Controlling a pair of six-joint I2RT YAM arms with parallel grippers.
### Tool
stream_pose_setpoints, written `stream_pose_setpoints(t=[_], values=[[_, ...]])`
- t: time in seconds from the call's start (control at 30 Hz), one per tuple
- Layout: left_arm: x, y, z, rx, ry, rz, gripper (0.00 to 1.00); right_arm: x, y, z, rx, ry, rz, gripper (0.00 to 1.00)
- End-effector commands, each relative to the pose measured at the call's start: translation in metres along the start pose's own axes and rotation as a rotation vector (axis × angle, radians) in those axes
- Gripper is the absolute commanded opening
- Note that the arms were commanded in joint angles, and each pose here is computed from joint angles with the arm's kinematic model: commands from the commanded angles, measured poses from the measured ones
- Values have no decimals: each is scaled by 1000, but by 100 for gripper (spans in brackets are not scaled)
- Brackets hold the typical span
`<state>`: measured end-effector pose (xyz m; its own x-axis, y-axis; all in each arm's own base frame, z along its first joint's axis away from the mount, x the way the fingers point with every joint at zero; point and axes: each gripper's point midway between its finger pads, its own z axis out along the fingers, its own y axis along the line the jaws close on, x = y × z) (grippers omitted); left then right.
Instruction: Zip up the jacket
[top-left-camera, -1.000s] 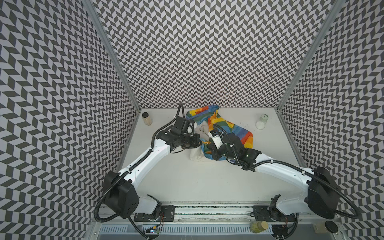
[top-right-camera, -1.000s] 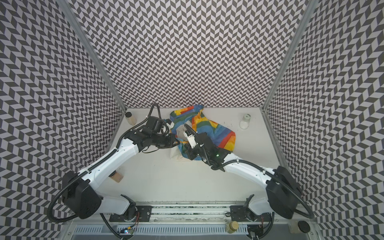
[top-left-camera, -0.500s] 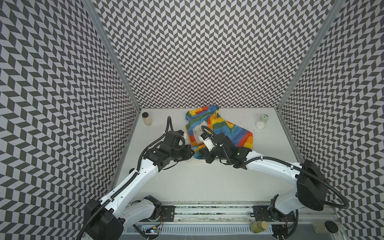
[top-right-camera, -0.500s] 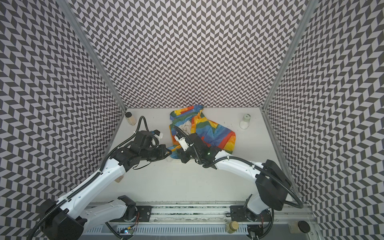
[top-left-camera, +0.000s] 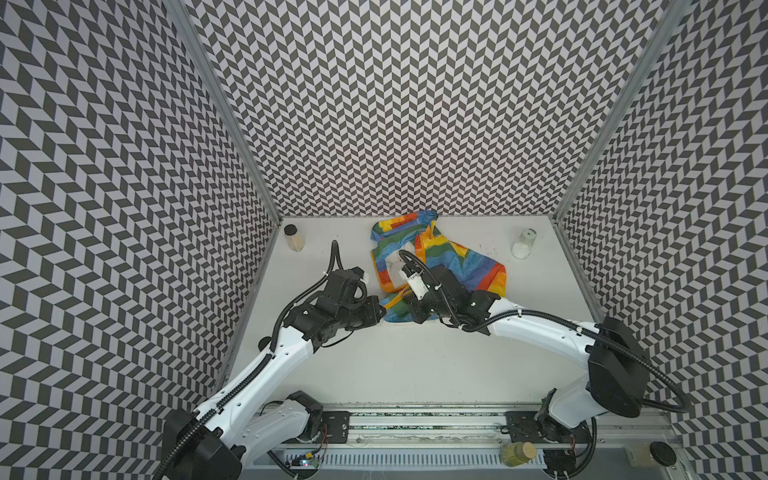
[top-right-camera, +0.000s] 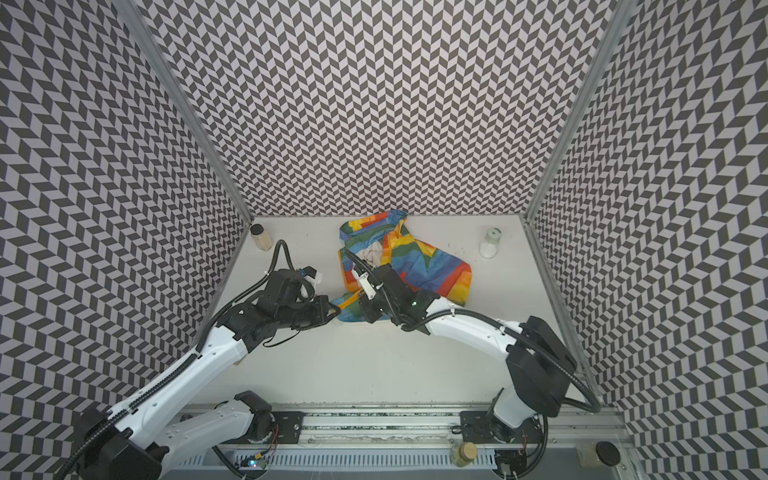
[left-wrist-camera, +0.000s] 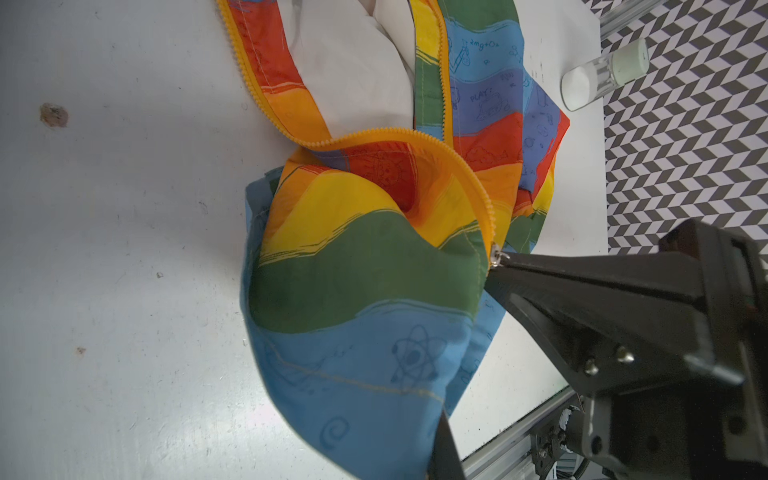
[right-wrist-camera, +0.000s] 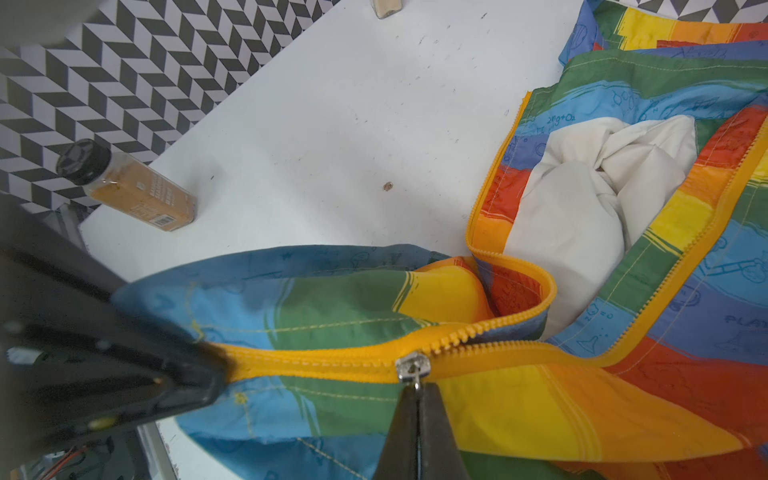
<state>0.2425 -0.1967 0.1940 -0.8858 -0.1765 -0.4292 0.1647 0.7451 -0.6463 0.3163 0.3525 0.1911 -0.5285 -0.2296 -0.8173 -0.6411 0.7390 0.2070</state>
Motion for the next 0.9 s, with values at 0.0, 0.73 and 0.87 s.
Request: stream_pose_setpoints(t=[0.0, 0.73, 0.87], values=[[2, 7, -3, -22, -15, -22, 0, -16, -17, -1, 65, -34, 1, 0], [11, 22, -4, -57, -31, -54, 0, -40, -60, -5, 135, -77, 49, 0], [12, 25, -3, -67, -29, -58, 0, -42, -73, -6, 156, -81, 69, 0]])
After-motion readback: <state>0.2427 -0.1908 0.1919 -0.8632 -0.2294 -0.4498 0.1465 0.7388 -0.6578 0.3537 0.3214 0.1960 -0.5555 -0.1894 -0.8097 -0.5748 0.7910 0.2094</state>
